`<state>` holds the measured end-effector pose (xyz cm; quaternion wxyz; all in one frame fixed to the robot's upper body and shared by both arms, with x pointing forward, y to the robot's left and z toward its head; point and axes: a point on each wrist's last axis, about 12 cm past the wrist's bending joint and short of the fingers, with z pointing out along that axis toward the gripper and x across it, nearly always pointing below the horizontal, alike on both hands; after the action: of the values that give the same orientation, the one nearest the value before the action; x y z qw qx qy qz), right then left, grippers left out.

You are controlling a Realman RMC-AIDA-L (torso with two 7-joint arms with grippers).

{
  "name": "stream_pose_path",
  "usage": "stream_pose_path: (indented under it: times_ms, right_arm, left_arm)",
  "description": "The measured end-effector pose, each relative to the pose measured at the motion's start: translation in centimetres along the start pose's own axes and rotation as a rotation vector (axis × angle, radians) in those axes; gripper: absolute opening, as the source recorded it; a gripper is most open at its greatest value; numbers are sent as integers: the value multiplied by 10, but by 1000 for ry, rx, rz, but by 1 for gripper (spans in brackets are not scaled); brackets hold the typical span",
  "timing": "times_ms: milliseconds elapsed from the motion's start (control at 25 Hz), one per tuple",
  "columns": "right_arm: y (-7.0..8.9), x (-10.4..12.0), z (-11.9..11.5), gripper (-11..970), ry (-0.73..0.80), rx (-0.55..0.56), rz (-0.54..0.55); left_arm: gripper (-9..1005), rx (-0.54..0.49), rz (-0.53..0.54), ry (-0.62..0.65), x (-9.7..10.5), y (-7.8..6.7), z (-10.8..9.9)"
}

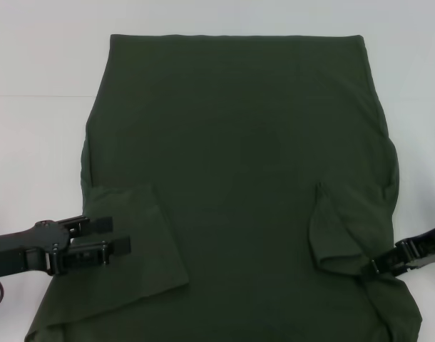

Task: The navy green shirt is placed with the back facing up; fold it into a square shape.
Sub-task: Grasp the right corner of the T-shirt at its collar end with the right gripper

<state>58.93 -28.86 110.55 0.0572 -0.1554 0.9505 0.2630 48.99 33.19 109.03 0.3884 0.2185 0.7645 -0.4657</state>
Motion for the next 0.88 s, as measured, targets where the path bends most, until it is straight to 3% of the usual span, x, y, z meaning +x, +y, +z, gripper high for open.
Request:
stream_pose_path:
  times_ms: [320, 880]
  right_arm:
    - [-11, 15, -3, 777, -11, -29, 57]
    - [-15, 32, 2, 776, -13, -85, 97]
  left_arm:
    - [859, -6, -3, -2, 1, 1, 2]
    - [860, -7, 12, 3, -4, 3, 7]
